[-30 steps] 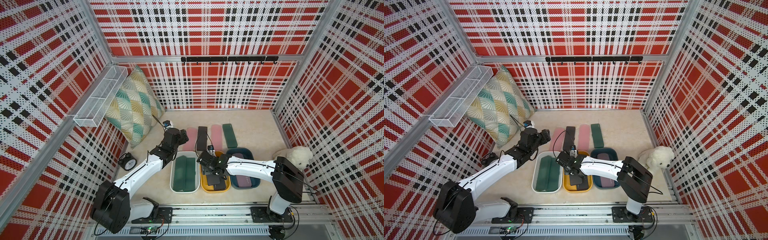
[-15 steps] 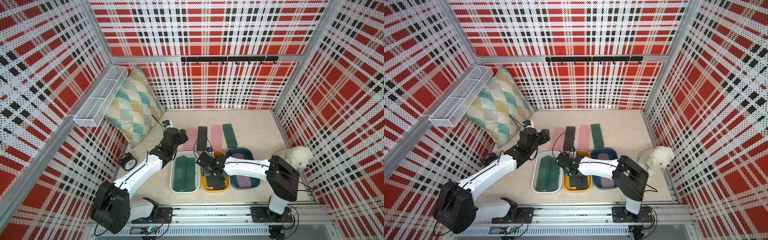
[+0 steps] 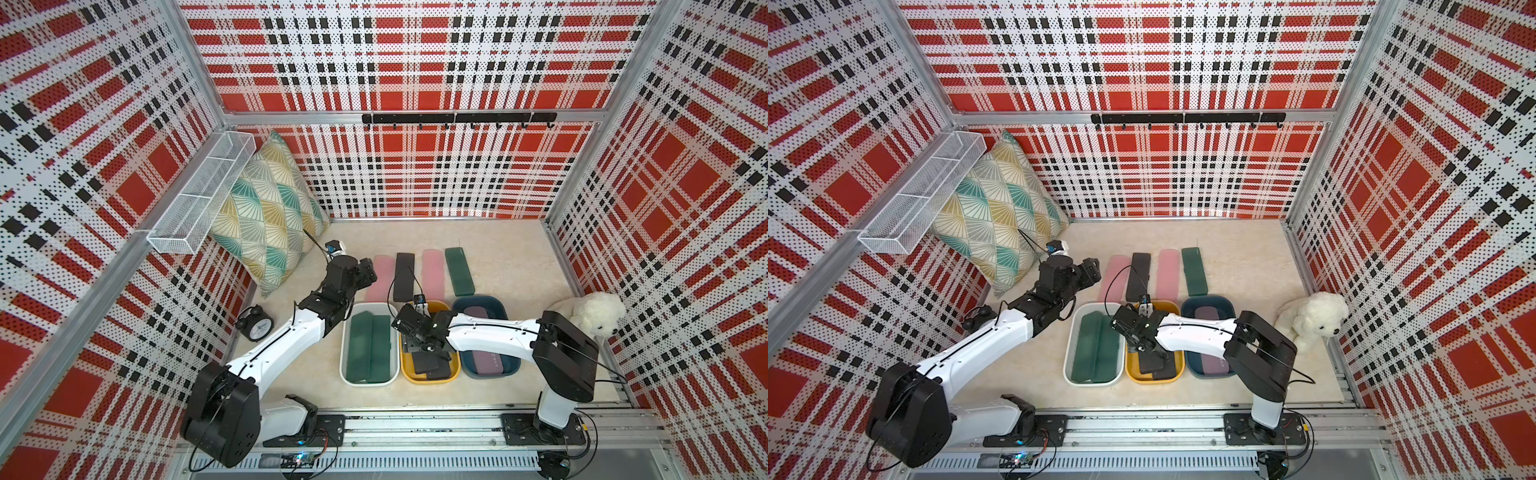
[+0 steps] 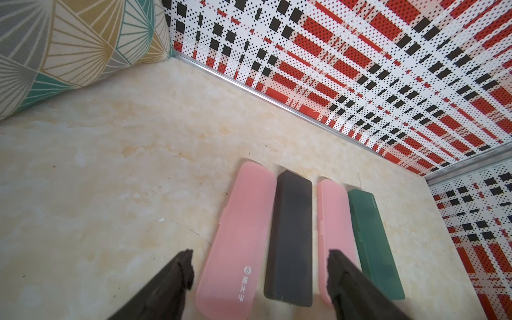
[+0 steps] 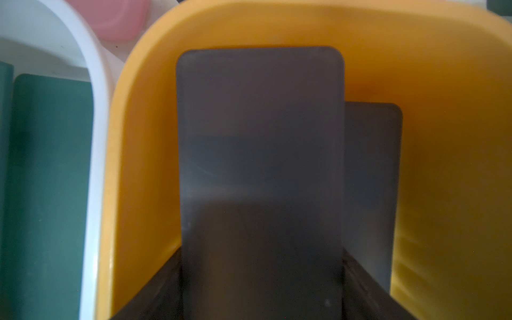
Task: Place the pencil cases by color into the storage box
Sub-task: Place the pencil case at the storage box.
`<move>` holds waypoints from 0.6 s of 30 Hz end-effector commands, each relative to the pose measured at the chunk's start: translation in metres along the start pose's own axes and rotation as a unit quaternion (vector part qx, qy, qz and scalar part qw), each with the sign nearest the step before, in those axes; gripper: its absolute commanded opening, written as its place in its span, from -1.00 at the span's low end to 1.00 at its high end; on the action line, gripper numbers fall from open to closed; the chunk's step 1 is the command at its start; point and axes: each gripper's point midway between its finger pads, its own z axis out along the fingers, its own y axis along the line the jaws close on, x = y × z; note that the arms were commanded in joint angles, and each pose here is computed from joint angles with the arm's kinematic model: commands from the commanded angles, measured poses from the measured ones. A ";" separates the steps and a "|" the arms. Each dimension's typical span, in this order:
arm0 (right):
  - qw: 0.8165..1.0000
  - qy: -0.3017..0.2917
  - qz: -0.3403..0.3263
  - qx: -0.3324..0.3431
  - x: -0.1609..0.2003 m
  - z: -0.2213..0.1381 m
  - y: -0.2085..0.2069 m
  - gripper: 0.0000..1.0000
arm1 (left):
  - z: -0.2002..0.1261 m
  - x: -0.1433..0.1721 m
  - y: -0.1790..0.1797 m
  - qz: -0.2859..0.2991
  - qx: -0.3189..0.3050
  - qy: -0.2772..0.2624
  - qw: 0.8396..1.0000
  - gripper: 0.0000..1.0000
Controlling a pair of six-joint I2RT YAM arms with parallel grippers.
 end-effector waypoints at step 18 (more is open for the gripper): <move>1.000 -0.005 -0.010 -0.001 -0.002 -0.011 0.004 0.70 | -0.001 -0.003 -0.004 0.005 0.017 -0.004 1.000 0.60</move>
